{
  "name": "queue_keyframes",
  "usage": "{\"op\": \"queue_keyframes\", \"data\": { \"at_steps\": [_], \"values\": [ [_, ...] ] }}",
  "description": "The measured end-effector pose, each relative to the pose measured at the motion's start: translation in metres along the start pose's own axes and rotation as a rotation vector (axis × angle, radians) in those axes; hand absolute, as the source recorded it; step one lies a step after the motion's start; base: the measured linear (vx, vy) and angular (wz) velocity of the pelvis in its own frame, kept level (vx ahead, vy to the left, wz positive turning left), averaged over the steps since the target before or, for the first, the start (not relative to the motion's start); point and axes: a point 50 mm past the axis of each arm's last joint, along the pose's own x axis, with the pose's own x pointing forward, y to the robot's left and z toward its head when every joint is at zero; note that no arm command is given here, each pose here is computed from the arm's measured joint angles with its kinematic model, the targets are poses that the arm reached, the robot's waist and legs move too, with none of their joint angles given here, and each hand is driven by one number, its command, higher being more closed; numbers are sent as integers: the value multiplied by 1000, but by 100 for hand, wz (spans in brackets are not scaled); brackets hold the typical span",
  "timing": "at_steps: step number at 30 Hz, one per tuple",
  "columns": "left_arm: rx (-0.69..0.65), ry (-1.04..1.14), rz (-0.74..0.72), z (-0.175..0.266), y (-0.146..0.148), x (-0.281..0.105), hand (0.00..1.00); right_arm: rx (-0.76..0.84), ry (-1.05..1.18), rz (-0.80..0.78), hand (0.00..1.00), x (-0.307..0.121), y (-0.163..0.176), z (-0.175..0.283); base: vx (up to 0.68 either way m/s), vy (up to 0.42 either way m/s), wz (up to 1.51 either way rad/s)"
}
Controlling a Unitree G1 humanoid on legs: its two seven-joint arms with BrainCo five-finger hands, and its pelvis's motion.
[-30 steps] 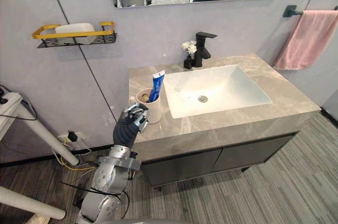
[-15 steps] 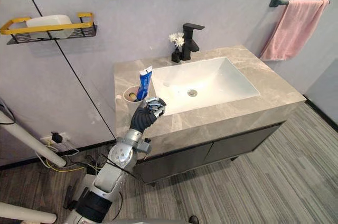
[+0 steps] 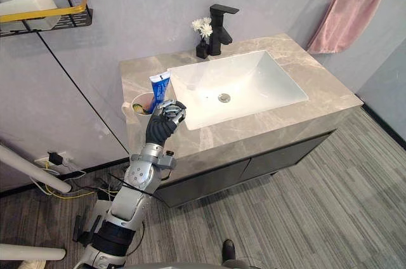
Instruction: Organize washtable
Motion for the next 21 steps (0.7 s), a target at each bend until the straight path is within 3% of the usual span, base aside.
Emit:
{"op": "queue_keyframes", "data": {
  "at_steps": [14, 21],
  "values": [
    [-23, 116, -52, -23, -2, -23, 100, -10, -2, -1, 0, 0, -2, 0, -14, -18, 1],
    [3, 149, 45, -32, 14, -17, 100, -23, -11, 4, 0, 0, -2, 2, -34, -11, 1]
  ]
}}
